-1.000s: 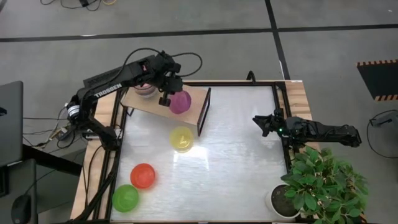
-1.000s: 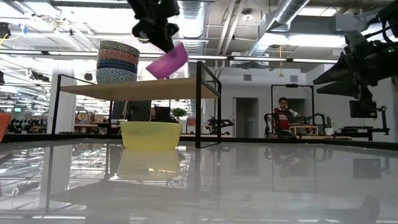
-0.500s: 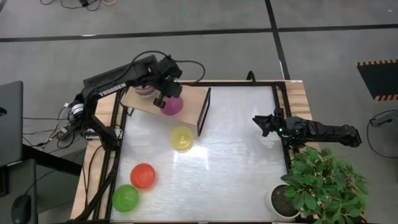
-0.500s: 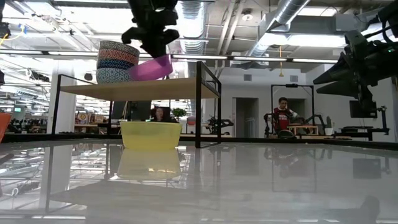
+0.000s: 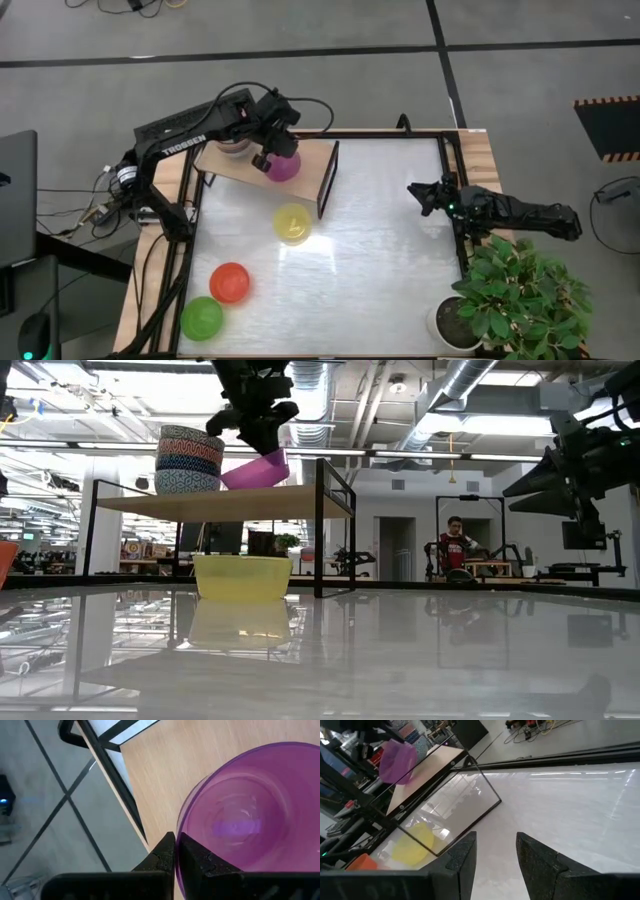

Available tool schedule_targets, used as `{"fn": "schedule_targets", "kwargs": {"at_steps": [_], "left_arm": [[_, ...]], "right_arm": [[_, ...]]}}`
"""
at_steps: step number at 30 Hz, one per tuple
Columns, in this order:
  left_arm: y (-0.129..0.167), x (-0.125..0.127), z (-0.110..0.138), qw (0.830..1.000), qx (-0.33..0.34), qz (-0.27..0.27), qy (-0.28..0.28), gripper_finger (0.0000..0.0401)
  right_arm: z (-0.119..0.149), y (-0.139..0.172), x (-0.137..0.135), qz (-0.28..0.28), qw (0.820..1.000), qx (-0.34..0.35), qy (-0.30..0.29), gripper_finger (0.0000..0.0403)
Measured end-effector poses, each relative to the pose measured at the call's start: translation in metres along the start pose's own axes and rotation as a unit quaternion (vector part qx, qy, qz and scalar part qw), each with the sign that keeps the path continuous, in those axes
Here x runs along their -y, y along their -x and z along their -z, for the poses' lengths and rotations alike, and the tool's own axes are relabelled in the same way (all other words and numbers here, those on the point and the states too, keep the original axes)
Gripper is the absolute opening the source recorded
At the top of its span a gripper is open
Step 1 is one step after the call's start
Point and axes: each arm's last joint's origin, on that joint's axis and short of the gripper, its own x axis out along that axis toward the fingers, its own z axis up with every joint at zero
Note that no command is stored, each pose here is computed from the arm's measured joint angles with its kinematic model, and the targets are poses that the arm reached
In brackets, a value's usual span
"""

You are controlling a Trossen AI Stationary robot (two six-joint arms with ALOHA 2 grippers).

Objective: Place and stack bowls onto a shelf
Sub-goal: Put the purple bowl on the shelf, then stack the orange bowl on top of the purple bowl on the shelf

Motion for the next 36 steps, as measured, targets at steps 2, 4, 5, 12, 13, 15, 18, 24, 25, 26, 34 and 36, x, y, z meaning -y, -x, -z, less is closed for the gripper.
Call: {"fn": "schedule_targets", "kwargs": {"at_steps": [2,4,5,12,13,15,18,24,25,26,34,36], "left_arm": [[0.0,0.0,0.0,1.0,0.001,-0.002,0.001,0.0001],[0.0,-0.002,-0.001,1.0,0.003,-0.009,0.004,0.0007],[0.0,-0.002,-0.002,1.0,0.005,-0.011,0.003,0.0011],[0.0,-0.003,-0.007,0.999,0.009,-0.028,0.017,0.0069],[0.0,-0.003,-0.008,0.999,0.006,-0.03,0.017,0.0078],[0.001,-0.004,-0.011,0.999,0.003,-0.043,0.014,0.0095],[0.004,-0.006,-0.02,0.996,0.001,-0.08,0.033,0.0114],[0.045,-0.017,-0.049,0.974,0.063,-0.126,0.179,0.0121],[0.054,-0.018,-0.054,0.963,0.074,-0.126,0.225,0.0121],[0.064,-0.018,-0.058,0.948,0.085,-0.125,0.28,0.0121],[0.118,0.022,-0.088,0.805,0.071,0.015,0.589,0.0121],[0.122,0.041,-0.095,0.802,0.033,0.052,0.594,0.0121]], "right_arm": [[-0.001,0.0,0.001,0.004,1.0,0.003,-0.001,0.0164],[-0.001,-0.001,0.001,0.009,1.0,0.006,-0.003,0.0164],[-0.001,-0.001,0.002,0.011,1.0,0.007,-0.004,0.0164],[-0.002,-0.001,0.003,0.017,1.0,0.011,-0.006,0.0164],[-0.002,-0.001,0.003,0.017,1.0,0.011,-0.006,0.0164],[-0.002,-0.001,0.003,0.016,1.0,0.011,-0.006,0.0164],[-0.002,-0.001,0.003,0.016,1.0,0.011,-0.006,0.0164],[-0.002,-0.001,0.003,0.016,1.0,0.011,-0.006,0.0164],[-0.002,-0.001,0.002,0.016,1.0,0.011,-0.006,0.0164],[-0.002,-0.001,0.003,0.016,1.0,0.011,-0.005,0.0164],[-0.002,-0.001,0.002,0.015,1.0,0.01,-0.005,0.0164],[-0.002,-0.001,0.002,0.014,1.0,0.009,-0.004,0.0164]]}}
